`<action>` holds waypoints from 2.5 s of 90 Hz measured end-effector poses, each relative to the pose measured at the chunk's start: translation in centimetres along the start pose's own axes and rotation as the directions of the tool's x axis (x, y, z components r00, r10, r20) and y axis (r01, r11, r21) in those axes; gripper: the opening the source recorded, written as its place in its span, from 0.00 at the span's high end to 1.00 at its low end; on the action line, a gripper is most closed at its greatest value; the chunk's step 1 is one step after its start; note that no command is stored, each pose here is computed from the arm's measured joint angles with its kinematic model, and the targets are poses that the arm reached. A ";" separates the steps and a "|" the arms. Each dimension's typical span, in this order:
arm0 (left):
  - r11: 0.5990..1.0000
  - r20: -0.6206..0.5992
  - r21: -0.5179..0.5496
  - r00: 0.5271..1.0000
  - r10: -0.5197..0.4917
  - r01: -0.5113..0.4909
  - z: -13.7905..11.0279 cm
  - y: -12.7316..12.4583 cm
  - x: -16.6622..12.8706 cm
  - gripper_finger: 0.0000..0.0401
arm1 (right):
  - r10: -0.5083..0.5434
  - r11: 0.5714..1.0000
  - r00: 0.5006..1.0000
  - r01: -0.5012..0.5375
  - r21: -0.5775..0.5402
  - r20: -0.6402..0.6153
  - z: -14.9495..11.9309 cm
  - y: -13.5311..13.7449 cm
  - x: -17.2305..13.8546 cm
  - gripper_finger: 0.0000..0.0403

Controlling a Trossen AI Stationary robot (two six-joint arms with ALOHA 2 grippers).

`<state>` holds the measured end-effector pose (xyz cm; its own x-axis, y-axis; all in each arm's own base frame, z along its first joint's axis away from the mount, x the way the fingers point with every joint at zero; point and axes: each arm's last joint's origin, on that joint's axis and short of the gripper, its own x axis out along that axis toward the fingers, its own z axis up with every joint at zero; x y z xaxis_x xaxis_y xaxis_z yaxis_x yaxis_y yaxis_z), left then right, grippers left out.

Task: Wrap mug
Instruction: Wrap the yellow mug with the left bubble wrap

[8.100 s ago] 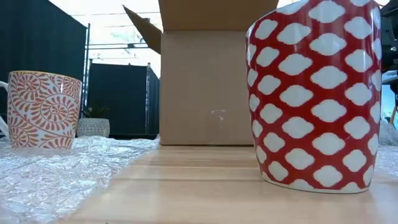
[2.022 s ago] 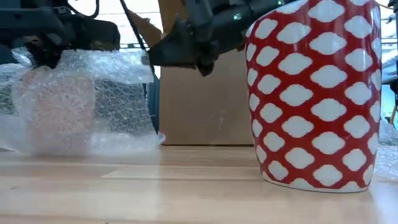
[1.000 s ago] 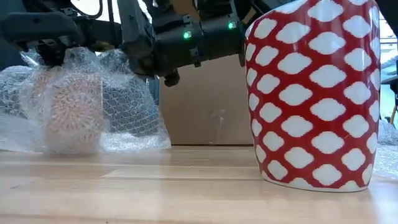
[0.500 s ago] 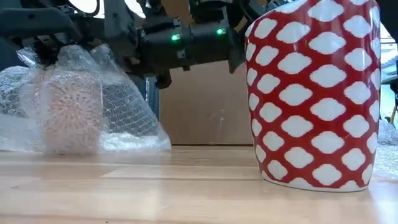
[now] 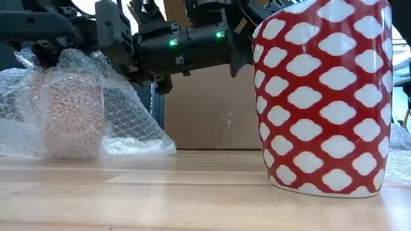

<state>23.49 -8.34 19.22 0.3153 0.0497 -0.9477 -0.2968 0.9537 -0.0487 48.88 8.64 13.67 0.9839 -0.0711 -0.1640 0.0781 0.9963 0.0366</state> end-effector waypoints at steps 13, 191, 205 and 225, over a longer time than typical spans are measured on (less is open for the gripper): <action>1.000 -0.010 0.012 1.000 0.008 -0.008 0.6 -0.3 -1.2 1.00 | 0.003 1.000 1.000 -0.003 -0.005 -0.012 -0.2 0.1 0.0 1.00; 0.998 0.241 -0.042 0.970 -0.031 0.043 -3.8 0.0 -1.9 1.00 | 0.011 1.000 0.998 -0.010 -0.020 0.055 2.4 0.1 -0.8 1.00; 0.996 0.288 -0.060 0.956 -0.047 0.067 -3.2 -0.1 -1.9 1.00 | 0.010 0.999 0.998 -0.013 0.051 0.064 1.2 0.2 -0.2 1.00; 0.995 0.280 -0.075 0.959 -0.035 0.058 -3.1 0.2 -1.7 1.00 | 0.000 0.997 0.999 -0.003 0.071 0.037 -0.5 -0.1 0.4 1.00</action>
<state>20.13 -9.13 19.89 0.5650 0.0975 -0.8193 -0.3450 0.9299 -0.1273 49.20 8.58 13.08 0.9891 -0.0729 -0.1277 0.0869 0.9904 0.1074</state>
